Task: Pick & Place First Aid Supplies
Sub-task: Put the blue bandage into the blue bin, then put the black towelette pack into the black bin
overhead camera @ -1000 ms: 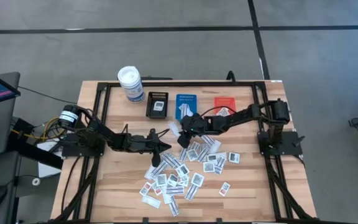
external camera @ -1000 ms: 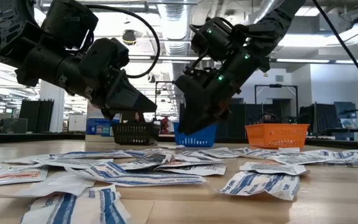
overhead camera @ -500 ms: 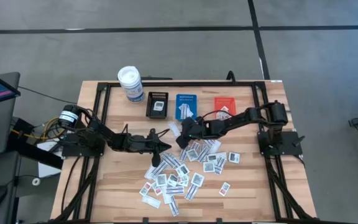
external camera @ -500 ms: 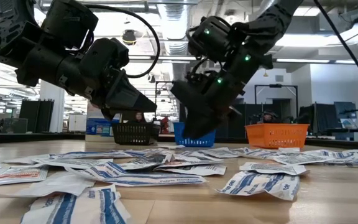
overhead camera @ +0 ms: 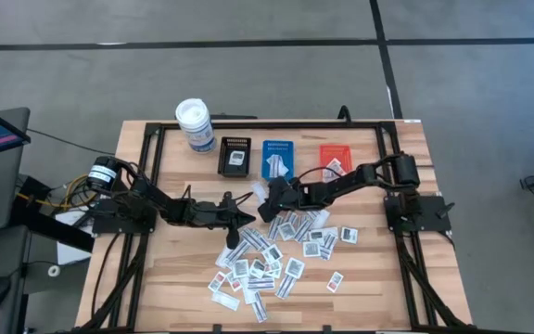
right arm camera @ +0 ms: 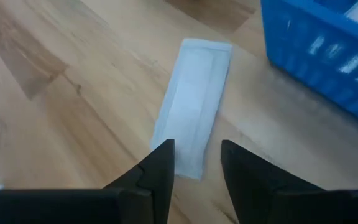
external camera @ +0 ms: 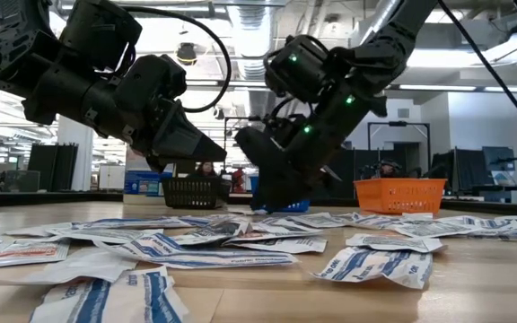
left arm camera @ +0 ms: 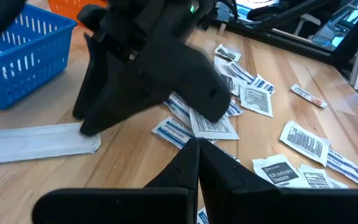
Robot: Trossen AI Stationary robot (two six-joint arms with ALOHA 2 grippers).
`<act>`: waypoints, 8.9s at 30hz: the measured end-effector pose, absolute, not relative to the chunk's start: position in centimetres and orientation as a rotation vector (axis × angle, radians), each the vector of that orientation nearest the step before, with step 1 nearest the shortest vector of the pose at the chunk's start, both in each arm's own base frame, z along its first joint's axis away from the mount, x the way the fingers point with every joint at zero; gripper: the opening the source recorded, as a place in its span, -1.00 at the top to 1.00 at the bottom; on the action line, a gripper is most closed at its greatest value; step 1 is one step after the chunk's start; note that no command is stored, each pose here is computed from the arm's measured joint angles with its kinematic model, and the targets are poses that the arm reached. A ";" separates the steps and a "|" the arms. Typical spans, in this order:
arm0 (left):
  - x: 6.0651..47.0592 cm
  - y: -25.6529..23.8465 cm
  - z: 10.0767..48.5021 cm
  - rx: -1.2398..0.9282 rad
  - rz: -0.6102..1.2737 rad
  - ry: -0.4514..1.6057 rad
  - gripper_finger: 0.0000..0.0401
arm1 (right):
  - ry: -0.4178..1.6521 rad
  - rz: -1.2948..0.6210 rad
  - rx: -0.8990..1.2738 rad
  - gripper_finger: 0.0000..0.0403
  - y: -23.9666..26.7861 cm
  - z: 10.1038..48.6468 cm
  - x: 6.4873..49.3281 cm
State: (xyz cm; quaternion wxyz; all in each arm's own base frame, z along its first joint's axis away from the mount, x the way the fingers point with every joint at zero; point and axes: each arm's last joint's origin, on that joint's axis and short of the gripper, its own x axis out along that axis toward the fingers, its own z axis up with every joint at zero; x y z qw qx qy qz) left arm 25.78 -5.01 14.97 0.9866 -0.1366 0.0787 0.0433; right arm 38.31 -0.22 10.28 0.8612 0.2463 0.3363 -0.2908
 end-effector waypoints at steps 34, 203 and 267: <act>25.8 -5.0 14.9 -0.276 0.087 0.160 0.96 | 0.814 -0.521 0.318 0.99 2.9 14.7 35.9; 27.4 -2.2 16.7 -0.305 0.163 0.061 0.61 | 0.627 -0.288 -0.103 1.00 3.6 19.9 35.8; 20.9 11.3 16.7 -0.514 0.636 0.398 0.69 | 0.853 -0.371 -0.024 0.39 3.3 18.1 34.0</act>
